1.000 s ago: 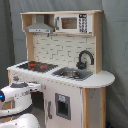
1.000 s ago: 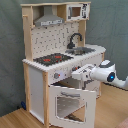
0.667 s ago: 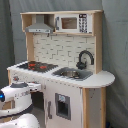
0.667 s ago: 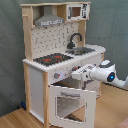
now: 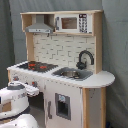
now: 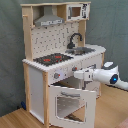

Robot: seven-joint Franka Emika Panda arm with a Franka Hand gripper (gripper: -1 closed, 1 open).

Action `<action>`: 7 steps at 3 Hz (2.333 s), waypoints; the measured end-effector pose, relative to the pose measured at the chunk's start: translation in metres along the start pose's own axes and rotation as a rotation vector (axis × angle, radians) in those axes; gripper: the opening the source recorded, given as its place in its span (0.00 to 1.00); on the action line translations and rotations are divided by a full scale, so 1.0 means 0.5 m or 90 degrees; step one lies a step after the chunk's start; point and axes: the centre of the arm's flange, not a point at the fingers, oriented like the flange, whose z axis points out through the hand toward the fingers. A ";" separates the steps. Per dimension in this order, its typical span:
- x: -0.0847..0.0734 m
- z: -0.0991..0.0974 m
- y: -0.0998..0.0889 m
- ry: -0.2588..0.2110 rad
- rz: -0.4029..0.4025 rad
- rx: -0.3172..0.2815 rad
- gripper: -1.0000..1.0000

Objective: Play with the kitchen

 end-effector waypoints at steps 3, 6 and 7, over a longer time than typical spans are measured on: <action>-0.058 -0.116 0.103 -0.047 0.081 -0.050 1.00; -0.206 -0.123 0.187 -0.176 0.262 -0.024 1.00; -0.260 -0.124 0.224 -0.219 0.331 -0.016 1.00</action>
